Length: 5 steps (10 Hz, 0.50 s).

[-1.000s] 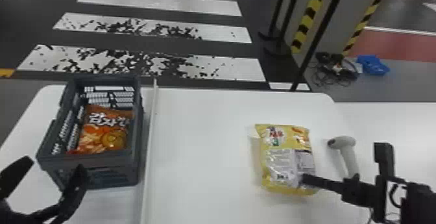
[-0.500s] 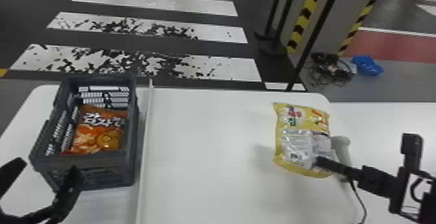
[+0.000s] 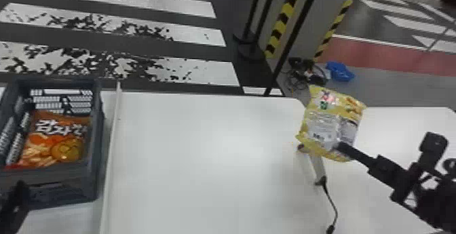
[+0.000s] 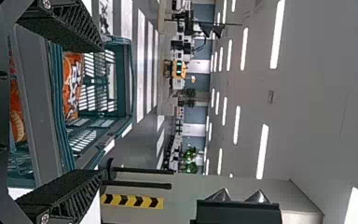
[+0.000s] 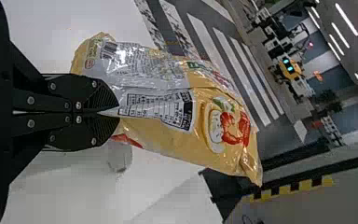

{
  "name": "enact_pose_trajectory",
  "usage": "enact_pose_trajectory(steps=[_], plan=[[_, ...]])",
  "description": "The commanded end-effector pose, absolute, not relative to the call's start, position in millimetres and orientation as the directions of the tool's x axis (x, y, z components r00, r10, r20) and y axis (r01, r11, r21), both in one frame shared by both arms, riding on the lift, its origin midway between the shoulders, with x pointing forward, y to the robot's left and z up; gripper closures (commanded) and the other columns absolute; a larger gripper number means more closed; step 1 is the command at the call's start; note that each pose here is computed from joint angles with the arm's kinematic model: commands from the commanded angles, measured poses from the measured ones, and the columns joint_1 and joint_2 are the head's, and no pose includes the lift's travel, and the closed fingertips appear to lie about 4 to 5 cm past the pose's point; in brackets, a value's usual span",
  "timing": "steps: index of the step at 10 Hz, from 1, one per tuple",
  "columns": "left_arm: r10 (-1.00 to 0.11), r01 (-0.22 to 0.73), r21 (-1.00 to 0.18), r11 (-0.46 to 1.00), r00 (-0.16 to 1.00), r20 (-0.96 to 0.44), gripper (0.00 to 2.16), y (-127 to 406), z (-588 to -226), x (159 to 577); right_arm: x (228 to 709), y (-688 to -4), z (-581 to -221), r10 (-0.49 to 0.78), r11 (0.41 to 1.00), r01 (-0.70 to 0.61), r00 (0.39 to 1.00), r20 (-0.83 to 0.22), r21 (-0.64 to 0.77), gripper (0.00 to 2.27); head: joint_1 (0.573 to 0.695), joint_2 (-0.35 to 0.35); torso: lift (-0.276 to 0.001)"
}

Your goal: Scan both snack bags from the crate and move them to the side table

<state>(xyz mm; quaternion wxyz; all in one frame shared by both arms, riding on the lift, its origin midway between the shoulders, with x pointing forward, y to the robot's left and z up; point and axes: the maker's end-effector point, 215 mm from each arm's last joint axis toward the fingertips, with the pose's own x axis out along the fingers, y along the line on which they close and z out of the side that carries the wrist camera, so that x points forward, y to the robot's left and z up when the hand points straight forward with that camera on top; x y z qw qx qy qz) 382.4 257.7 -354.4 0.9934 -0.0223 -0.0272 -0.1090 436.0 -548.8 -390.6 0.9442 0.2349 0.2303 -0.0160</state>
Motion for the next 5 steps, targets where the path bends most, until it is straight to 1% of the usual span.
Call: enact_pose_trajectory(steps=[1,2,3,4,5], plan=[[-0.216,0.218,-0.039,0.975,0.975,0.060,0.07,257,-354,382,435,-589,-387,-0.040,0.883,0.221,0.915,-0.402,0.414,2.24,0.695,-0.350,-0.099],[-0.216,0.218,-0.039,0.975,0.975,0.060,0.07,257,-354,382,433,-613,-391,-0.113,0.872,0.277,0.917,-0.383,0.405,2.24,0.695,-0.350,-0.099],[-0.215,0.218,-0.037,0.975,0.975,0.060,0.07,258,-353,382,428,-636,-398,-0.160,0.859,0.319,0.911,-0.380,0.402,2.24,0.695,-0.350,-0.099],[-0.215,0.217,-0.038,0.975,0.975,0.060,0.07,258,-353,382,429,-660,-398,-0.214,0.843,0.351,0.914,-0.345,0.408,2.24,0.695,-0.350,-0.099],[-0.214,0.216,-0.037,0.976,0.975,0.061,0.07,259,-353,382,426,-685,-402,-0.273,0.817,0.399,0.903,-0.331,0.416,2.24,0.695,-0.350,-0.099]])
